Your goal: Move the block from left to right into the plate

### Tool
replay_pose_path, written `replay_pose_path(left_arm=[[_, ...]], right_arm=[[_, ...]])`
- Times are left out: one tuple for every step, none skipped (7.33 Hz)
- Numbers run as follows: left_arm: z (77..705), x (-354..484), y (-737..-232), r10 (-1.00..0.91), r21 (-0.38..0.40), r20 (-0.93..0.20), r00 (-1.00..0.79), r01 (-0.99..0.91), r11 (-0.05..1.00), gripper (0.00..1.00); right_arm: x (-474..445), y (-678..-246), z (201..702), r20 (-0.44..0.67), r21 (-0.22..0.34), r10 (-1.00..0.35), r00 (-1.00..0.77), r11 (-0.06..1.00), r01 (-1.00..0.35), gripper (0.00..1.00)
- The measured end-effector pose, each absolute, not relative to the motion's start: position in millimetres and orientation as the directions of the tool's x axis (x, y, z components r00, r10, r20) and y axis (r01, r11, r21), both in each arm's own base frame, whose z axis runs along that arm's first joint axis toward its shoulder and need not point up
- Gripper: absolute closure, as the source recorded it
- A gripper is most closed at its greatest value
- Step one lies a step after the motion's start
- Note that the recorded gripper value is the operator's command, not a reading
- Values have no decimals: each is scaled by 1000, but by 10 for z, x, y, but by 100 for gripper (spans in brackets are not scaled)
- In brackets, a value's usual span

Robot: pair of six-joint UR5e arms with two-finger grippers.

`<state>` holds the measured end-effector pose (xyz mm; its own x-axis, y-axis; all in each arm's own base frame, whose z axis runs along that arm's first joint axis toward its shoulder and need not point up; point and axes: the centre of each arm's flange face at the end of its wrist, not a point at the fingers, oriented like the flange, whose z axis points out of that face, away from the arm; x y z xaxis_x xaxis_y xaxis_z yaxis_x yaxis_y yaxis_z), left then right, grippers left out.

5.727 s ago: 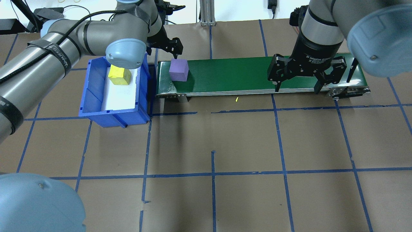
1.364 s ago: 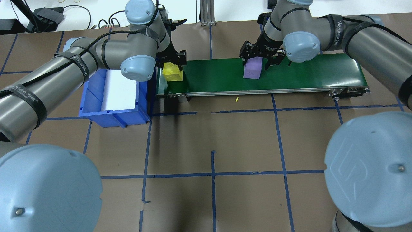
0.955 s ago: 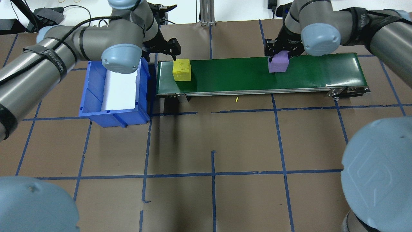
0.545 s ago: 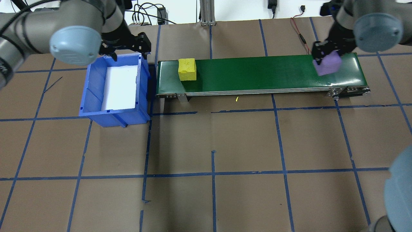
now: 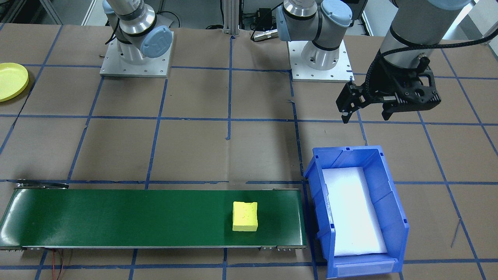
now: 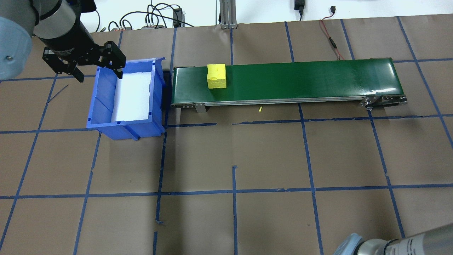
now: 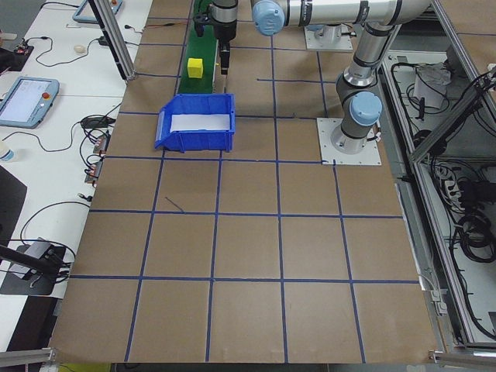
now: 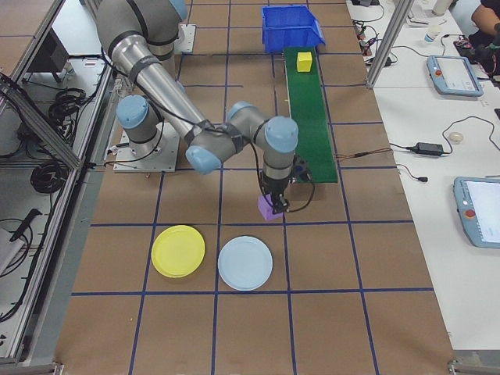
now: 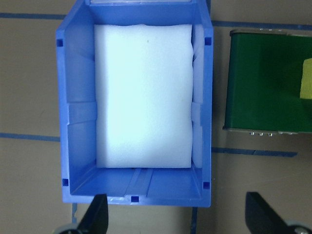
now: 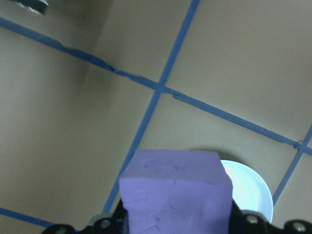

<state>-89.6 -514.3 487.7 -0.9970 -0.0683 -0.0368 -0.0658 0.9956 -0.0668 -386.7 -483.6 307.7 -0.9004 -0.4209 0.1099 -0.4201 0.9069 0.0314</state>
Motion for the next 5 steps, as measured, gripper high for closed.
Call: replay_pose_path(left_arm=[[4905,-1011,-5066,-47,-62,-35,-998,-44,997,0],[4896,-1120,-5028,-29,-52,-12,-1000,-28,998,0],[4888,-1182,-5016,-17,-46,24,-1000,-18,999,0],[4885,-1174,-5012,-5,-44,25,-1000,-6,999,0],[4876,-1156,-5032,3,-45,7,-1000,2,999,0]], right_arm=[[-4355,-4623,2656,85,-5,-434,-897,900,-436,0],[-4632,-4453,2396,66,-30,-439,-896,897,-442,0],[-4778,-4329,2284,59,-21,-442,-895,896,-444,0],[-4867,-4227,2256,59,11,-442,-895,897,-442,0],[-4924,-4151,2271,63,39,-436,-898,900,-435,0]])
